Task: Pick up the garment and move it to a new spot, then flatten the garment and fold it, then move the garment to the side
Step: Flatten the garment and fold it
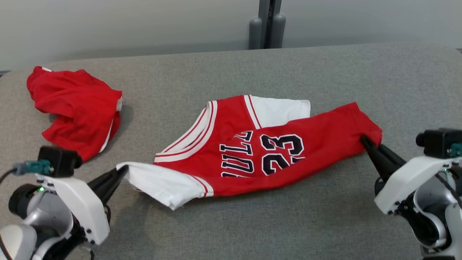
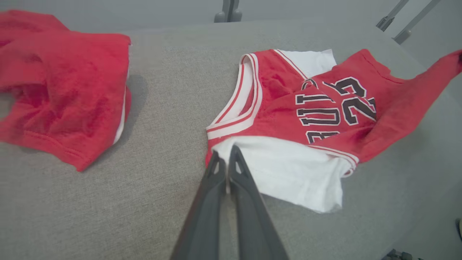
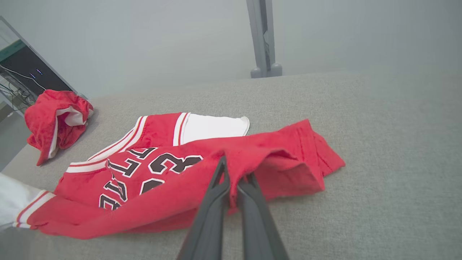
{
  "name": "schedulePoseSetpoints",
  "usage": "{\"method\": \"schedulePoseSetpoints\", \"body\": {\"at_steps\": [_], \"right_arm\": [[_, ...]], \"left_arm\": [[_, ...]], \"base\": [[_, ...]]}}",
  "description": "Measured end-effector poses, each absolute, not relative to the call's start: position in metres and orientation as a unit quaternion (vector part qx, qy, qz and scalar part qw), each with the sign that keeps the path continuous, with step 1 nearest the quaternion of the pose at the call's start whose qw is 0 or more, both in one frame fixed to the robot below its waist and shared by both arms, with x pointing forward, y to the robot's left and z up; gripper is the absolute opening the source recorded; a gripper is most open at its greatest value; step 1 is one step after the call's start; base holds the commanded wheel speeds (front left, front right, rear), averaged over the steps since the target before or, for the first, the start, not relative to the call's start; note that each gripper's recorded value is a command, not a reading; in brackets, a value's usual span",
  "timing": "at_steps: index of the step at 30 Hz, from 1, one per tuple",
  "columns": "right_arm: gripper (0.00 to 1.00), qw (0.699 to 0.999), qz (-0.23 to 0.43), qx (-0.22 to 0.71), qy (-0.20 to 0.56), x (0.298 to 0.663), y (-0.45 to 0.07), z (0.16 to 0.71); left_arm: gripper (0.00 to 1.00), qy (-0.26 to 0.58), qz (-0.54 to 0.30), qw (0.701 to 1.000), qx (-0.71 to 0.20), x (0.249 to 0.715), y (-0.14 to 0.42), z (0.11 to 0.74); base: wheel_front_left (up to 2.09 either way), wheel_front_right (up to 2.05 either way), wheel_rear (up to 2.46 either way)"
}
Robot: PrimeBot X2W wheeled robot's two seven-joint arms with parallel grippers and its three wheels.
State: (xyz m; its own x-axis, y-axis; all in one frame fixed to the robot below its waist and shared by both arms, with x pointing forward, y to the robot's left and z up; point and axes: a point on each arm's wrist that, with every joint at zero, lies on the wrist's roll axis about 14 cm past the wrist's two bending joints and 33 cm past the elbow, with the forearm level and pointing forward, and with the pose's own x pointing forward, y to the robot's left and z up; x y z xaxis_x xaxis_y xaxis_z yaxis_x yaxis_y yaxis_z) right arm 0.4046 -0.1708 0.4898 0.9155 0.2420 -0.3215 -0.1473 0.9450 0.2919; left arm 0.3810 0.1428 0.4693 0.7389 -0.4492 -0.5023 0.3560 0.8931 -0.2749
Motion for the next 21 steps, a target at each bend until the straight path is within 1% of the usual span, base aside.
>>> {"method": "schedulePoseSetpoints", "body": {"at_steps": [7,11,12,14,21], "right_arm": [[0.00,0.971,0.125,0.096,0.177,0.462,-0.167,0.498],[0.00,0.969,0.157,0.084,0.173,0.501,-0.154,0.509],[0.00,0.967,0.180,0.067,0.168,0.520,-0.143,0.514],[0.00,0.965,0.202,0.059,0.157,0.540,-0.133,0.522],[0.00,0.968,0.224,0.018,0.115,0.604,-0.124,0.545]], "left_arm": [[0.00,0.316,-0.238,0.916,-0.070,0.446,0.144,0.473],[0.00,0.310,-0.242,0.918,-0.062,0.497,0.145,0.487],[0.00,0.314,-0.240,0.917,-0.049,0.519,0.147,0.488],[0.00,0.317,-0.236,0.918,-0.038,0.540,0.149,0.487],[0.00,0.293,-0.226,0.929,-0.013,0.612,0.151,0.506]], "base": [[0.00,0.00,0.00],[0.00,0.00,0.00],[0.00,0.00,0.00],[0.00,0.00,0.00],[0.00,0.00,0.00]]}}
